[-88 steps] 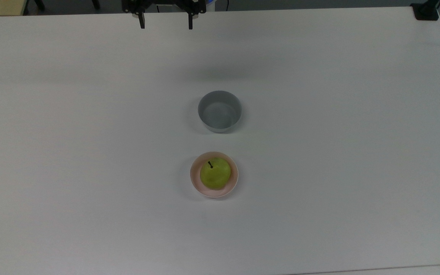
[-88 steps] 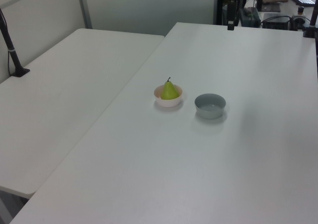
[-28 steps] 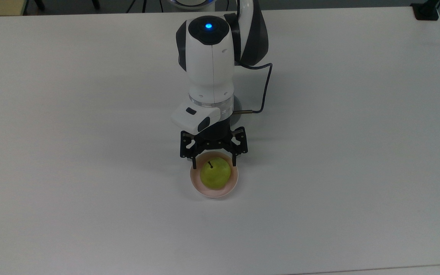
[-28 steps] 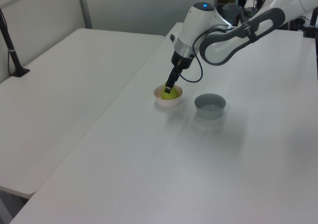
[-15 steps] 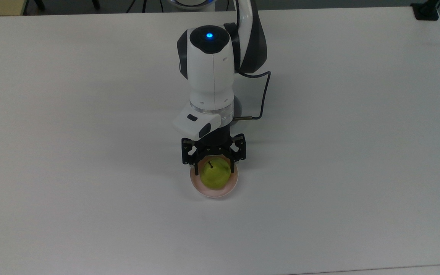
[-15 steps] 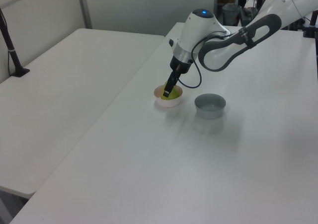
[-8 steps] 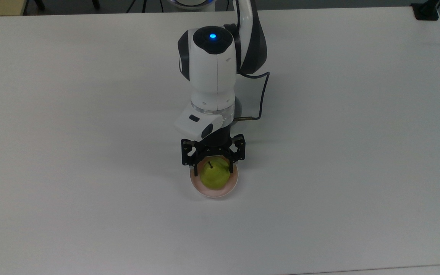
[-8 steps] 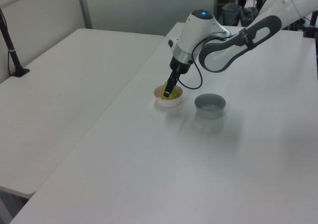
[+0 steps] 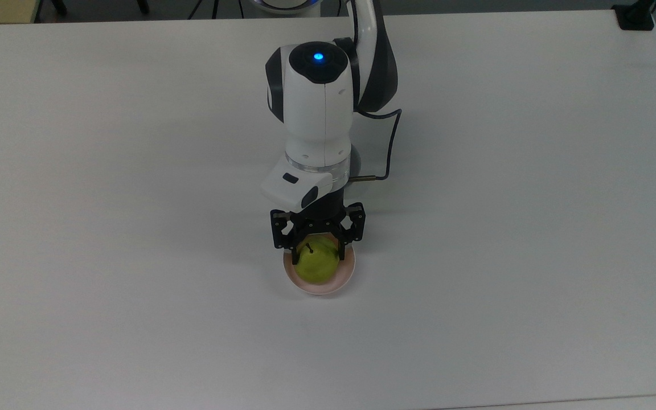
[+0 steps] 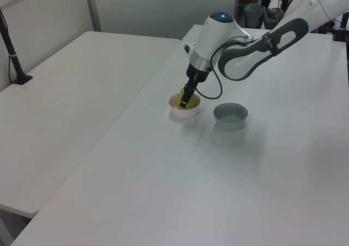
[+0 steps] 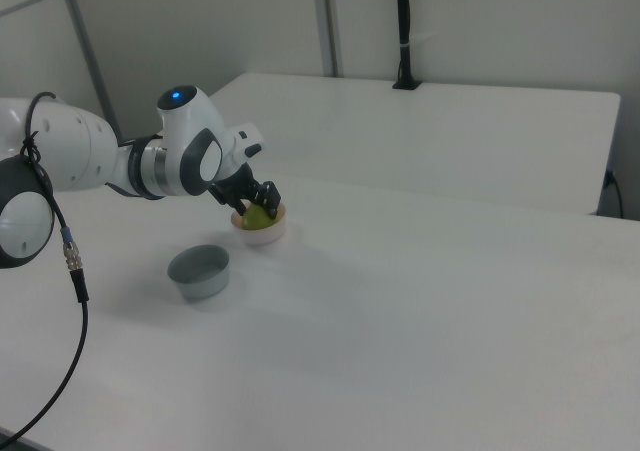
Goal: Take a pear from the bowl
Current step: 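Lower the gripper around the pear and close on it, then lift the pear out of the pink bowl and carry it aside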
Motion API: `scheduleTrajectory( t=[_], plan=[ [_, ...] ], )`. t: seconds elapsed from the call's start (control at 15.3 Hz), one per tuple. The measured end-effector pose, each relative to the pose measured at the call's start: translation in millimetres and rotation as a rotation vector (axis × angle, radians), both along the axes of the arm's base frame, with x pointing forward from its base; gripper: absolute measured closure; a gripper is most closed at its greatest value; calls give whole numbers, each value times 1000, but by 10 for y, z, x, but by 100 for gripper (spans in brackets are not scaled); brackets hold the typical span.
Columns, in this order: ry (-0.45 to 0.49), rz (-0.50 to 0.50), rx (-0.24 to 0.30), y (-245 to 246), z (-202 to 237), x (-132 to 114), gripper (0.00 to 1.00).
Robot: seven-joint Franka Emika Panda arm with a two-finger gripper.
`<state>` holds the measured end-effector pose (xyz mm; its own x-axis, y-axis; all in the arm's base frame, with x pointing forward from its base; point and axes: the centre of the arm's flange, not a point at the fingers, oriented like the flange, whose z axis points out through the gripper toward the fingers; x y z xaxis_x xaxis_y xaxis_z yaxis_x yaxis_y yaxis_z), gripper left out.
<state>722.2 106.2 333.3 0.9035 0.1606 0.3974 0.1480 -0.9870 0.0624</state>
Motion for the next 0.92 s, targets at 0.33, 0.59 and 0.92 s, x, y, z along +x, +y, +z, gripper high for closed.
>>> scheduleTrajectory(
  t=[0.33, 0.59, 0.92],
  plan=[
    [-6, 8, 0, 55, 25, 3, 28],
    [-8, 10, 1, 73, 40, 6, 28],
    [-23, 10, 3, 76, 123, 24, 28]
  ],
)
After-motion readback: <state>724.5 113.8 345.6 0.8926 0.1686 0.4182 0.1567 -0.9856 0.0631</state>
